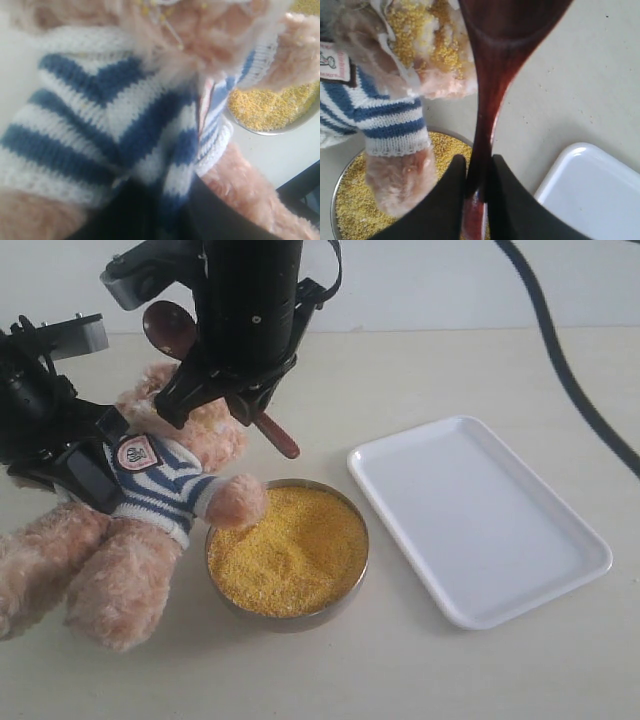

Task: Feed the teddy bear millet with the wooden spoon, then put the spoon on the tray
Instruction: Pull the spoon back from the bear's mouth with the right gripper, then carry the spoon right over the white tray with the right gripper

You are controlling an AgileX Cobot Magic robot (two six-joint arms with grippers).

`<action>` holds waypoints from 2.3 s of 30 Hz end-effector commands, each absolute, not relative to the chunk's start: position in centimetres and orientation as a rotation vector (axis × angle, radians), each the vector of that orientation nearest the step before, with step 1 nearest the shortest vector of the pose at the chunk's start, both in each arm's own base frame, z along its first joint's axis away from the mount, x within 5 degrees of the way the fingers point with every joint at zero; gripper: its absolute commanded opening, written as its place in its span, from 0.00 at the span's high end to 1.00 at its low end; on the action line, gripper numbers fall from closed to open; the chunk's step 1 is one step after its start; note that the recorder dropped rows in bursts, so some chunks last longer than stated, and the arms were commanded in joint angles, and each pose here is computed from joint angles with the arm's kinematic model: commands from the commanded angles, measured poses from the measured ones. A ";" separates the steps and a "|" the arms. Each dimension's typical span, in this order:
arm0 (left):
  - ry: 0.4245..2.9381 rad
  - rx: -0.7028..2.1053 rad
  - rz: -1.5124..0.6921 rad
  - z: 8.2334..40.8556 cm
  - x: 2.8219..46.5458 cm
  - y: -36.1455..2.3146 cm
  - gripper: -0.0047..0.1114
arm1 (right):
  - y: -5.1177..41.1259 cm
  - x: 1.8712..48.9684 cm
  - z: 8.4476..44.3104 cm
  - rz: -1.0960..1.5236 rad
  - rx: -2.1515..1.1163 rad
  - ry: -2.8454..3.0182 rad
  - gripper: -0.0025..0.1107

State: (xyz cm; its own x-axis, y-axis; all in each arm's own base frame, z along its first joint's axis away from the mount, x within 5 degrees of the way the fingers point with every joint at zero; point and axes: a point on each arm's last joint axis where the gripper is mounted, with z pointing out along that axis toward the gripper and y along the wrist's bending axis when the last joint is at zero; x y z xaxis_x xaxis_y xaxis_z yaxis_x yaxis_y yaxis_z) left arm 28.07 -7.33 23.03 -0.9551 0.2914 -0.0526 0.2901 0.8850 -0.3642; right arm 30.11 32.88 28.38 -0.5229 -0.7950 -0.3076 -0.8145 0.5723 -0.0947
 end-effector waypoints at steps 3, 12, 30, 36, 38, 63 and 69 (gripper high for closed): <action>-3.056 -0.472 0.606 23.3 28.0 -7.3 0.93 | 32.3 30.5 29.1 0.103 -1.295 2.486 0.98; -3.083 -0.476 0.567 23.2 28.2 -7.1 0.93 | 30.1 32.0 29.4 0.140 -1.197 2.544 0.98; -3.148 -0.375 0.561 23.4 29.0 -5.5 0.93 | 24.1 32.4 28.9 0.117 -1.070 2.686 0.98; -3.166 -0.322 0.560 23.5 29.2 -4.5 0.93 | 23.8 32.3 28.1 0.106 -1.074 2.716 0.98; -3.170 -0.314 0.560 23.5 29.3 -4.3 0.93 | 23.7 32.4 28.1 0.110 -1.065 2.720 0.98; -3.237 -0.125 0.491 23.4 29.8 -0.9 0.93 | 18.6 32.4 22.3 0.158 -0.913 3.016 0.98; -3.237 -0.119 0.492 23.4 29.8 -0.9 0.93 | 16.1 31.9 20.1 0.156 -0.833 3.133 0.98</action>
